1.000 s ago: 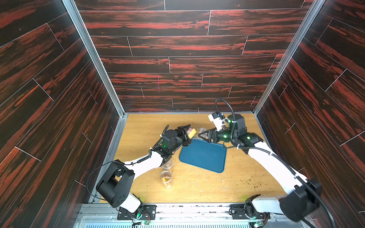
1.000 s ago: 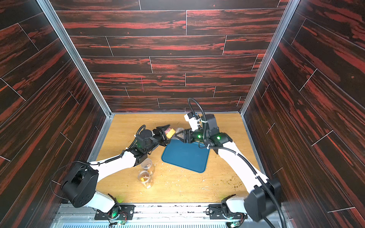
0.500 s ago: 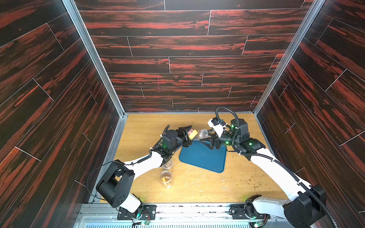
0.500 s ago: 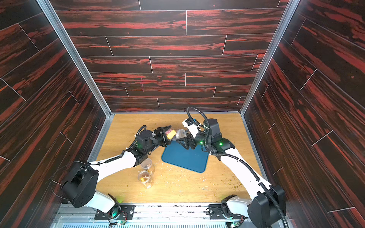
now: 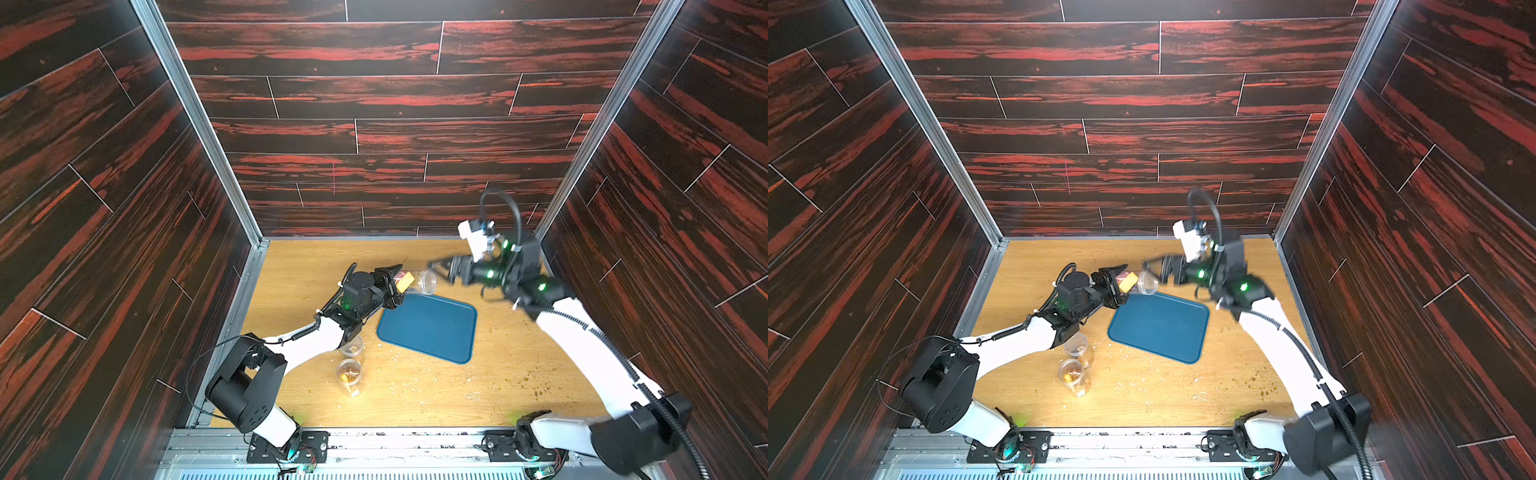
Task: Pour the cookies out of the jar
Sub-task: Unscrew the lid from the jar.
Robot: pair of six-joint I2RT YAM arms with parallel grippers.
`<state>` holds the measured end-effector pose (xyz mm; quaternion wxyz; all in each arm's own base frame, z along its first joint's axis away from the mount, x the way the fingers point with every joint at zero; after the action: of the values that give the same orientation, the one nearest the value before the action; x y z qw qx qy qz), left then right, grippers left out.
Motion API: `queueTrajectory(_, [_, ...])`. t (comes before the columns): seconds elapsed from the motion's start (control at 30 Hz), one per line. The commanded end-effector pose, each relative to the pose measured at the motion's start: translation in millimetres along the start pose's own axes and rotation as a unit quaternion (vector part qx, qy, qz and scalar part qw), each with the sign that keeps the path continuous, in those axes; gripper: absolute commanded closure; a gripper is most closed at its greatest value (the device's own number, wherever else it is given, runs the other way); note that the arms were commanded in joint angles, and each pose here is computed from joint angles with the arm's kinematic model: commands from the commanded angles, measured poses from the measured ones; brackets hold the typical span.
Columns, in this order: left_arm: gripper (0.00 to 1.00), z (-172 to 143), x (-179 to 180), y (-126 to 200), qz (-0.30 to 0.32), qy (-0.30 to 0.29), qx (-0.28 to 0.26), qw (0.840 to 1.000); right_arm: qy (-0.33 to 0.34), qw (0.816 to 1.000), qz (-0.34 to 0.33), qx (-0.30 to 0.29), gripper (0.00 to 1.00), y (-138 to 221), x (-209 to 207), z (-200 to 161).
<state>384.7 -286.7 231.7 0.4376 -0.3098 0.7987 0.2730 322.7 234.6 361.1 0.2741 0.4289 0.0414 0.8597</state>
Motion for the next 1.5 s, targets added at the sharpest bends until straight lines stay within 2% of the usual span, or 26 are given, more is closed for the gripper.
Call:
queueTrajectory(0.0, [0.48,-2,-15,0,-0.021,0.054,0.006,0.998,-0.195,0.975,-0.08,0.069,0.02,3,-23,-27])
queueTrajectory(0.07, [0.48,-2,-16,1,-0.021,0.052,0.006,0.998,-0.245,0.961,-0.102,0.081,0.02,6,-27,-34])
queueTrajectory(0.17, [0.48,0,-17,3,-0.022,0.053,0.005,0.998,-0.291,0.948,-0.086,0.093,0.01,4,-22,-40])
queueTrajectory(0.4, [0.48,1,-24,3,-0.028,0.052,0.008,0.998,-0.316,0.941,-0.076,0.099,0.01,-6,-23,-51])
queueTrajectory(0.8, [0.48,2,-22,5,-0.026,0.053,0.008,0.998,-0.312,0.941,-0.051,0.12,0.04,-39,-24,-58])
queueTrajectory(1.2, [0.48,2,-24,6,-0.027,0.049,0.004,0.998,-0.315,0.94,-0.043,0.124,0.2,-45,-26,-59])
queueTrajectory(1.47, [0.48,2,-24,4,-0.025,0.049,0.005,0.998,-0.317,0.939,-0.043,0.127,0.2,-47,-28,-61])
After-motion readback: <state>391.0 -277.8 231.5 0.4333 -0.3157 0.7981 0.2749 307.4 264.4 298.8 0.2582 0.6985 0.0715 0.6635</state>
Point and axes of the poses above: each gripper's point midway between its finger pads, its own y axis back along the fingers, its own x axis along the line the jaws close on, z = x × y, the point moved 1 cm from there along y, back along the fingers, and after that the axes turned 2 degrees about -y, right-handed, at the moved point
